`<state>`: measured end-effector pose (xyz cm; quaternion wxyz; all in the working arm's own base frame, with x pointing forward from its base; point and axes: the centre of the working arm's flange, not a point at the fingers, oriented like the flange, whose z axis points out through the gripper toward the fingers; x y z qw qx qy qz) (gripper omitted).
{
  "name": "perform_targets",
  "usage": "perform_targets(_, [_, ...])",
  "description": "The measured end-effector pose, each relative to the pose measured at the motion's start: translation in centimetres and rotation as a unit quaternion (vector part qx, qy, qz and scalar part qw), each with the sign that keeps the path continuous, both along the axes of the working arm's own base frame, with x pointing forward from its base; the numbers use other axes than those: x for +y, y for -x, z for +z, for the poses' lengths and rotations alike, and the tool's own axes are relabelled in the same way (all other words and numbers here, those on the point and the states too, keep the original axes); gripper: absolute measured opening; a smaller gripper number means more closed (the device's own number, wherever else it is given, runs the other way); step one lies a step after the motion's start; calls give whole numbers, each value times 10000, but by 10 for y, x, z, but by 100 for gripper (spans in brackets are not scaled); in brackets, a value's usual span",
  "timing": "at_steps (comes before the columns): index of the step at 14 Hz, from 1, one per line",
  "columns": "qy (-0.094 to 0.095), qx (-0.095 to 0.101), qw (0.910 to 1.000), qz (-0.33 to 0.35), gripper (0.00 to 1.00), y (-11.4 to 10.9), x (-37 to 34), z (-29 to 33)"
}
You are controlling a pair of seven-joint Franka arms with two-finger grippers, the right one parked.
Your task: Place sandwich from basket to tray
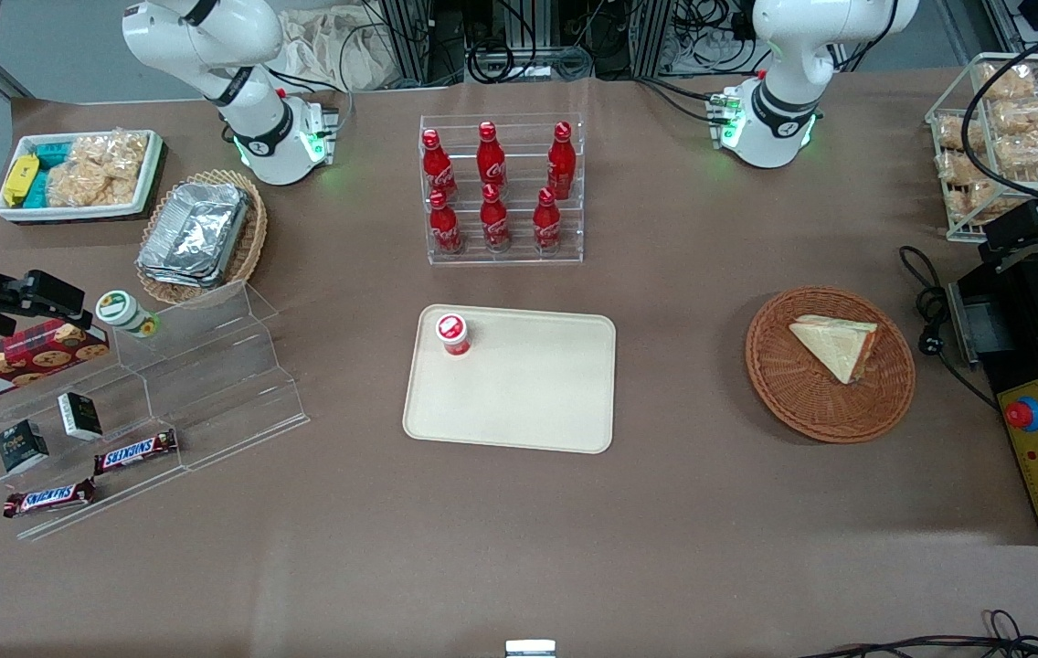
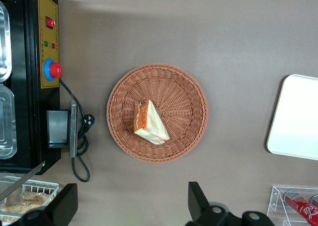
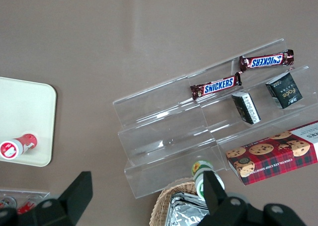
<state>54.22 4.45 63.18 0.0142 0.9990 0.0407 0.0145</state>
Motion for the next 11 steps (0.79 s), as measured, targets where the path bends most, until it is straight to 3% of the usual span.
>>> perform_targets(5, [-1,21,9999,99,100,-1,6,-2])
perform_targets(9, [26,325,9985,434,100,-9,20,-36])
perform_targets(11, [141,438,9971,603,100,-18,28,-65])
